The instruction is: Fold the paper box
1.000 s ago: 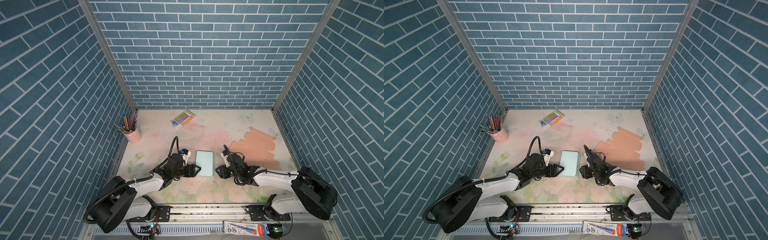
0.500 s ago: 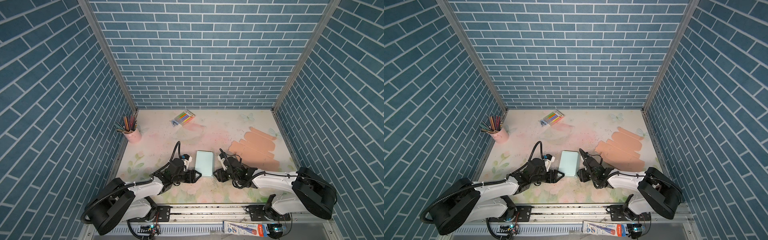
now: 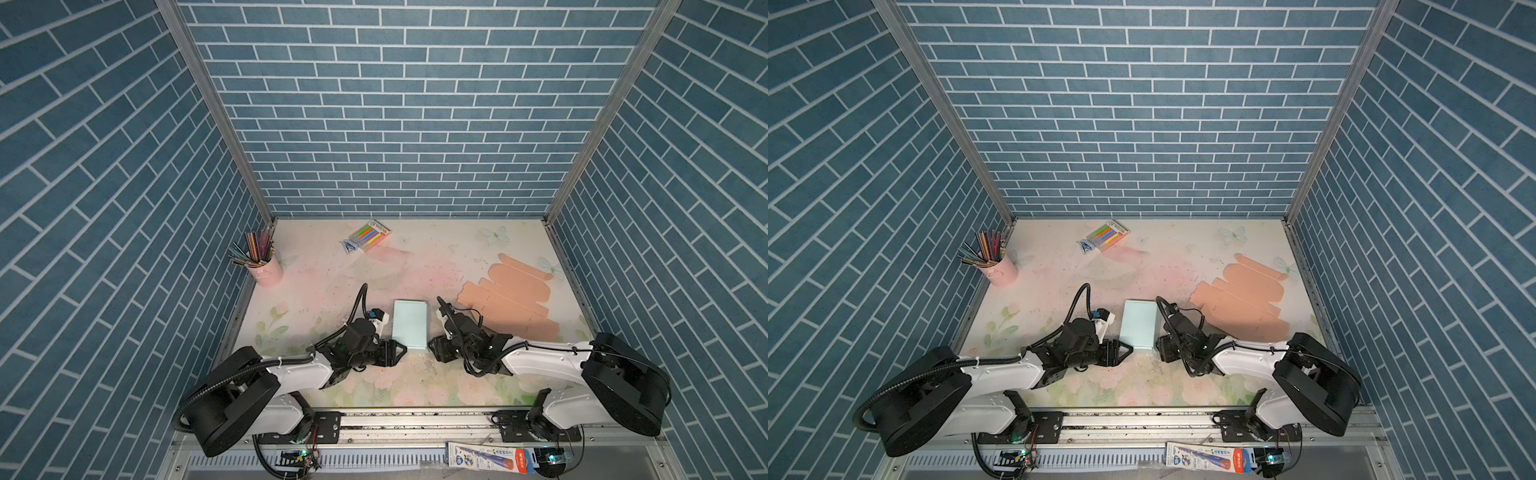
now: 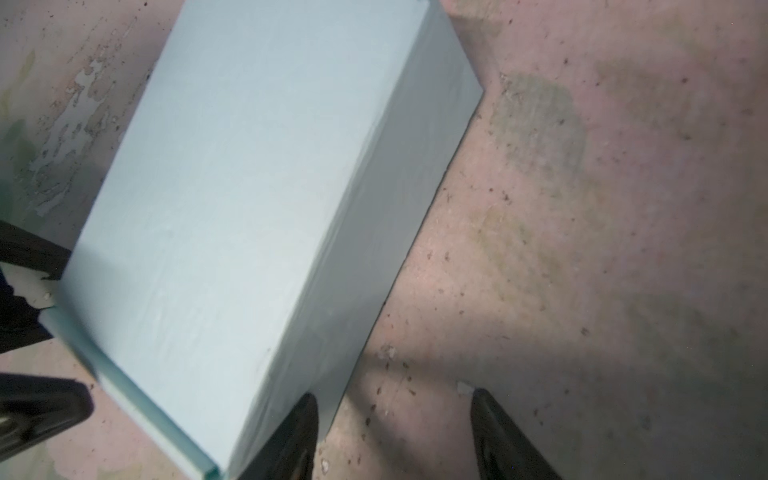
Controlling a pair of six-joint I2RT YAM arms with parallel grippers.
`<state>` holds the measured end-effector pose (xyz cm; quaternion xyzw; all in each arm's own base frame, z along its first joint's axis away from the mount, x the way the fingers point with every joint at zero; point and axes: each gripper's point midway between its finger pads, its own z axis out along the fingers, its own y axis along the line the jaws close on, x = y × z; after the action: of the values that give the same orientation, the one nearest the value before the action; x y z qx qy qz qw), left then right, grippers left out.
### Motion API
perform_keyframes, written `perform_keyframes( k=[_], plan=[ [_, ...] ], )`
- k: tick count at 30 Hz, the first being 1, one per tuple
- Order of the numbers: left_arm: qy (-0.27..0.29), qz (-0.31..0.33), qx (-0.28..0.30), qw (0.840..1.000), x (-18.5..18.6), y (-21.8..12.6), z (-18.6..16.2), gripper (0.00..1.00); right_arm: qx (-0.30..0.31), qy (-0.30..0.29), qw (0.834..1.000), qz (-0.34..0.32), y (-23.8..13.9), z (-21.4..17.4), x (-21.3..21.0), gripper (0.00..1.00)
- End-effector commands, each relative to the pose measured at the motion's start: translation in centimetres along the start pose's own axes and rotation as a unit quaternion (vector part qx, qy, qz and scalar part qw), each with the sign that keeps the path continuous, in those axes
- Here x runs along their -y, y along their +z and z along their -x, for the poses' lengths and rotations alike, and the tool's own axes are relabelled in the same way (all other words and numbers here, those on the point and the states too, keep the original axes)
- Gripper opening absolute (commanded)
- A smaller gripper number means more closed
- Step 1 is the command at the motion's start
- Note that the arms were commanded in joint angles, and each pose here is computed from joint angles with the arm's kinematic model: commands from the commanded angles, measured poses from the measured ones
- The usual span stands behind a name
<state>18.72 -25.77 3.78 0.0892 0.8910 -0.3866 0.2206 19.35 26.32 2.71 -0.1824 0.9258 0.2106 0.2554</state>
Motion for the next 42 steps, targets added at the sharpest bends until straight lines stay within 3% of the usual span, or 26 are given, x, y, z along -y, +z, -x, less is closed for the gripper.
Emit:
perform_keyframes(
  k=[1,8,21,29,36,42],
  plan=[
    [0.003,-0.034,-0.022,0.999,2.1,0.6,-0.7,0.65,-0.046,0.005,0.999,0.020,0.3,-2.0,-1.5,0.60],
    [0.007,-0.031,-0.024,0.999,2.4,0.7,-0.6,0.63,-0.017,-0.007,0.997,0.073,-0.2,-1.0,-4.4,0.60],
    [-0.014,-0.002,-0.018,1.000,-0.6,-0.6,-0.7,0.64,-0.033,0.036,0.999,0.024,-0.6,-2.5,0.3,0.61],
    [0.004,0.004,0.023,1.000,-1.2,-2.3,3.8,0.69,-0.003,0.041,0.999,-0.017,-1.4,0.1,4.0,0.61],
    [0.009,-0.002,0.051,0.999,-1.2,-1.6,8.4,0.72,0.028,0.038,0.999,-0.013,-0.5,3.6,4.5,0.58],
    [0.006,-0.020,0.058,0.998,-1.0,-0.2,11.3,0.71,0.044,0.022,0.999,-0.001,0.6,6.8,3.4,0.40]
  ],
)
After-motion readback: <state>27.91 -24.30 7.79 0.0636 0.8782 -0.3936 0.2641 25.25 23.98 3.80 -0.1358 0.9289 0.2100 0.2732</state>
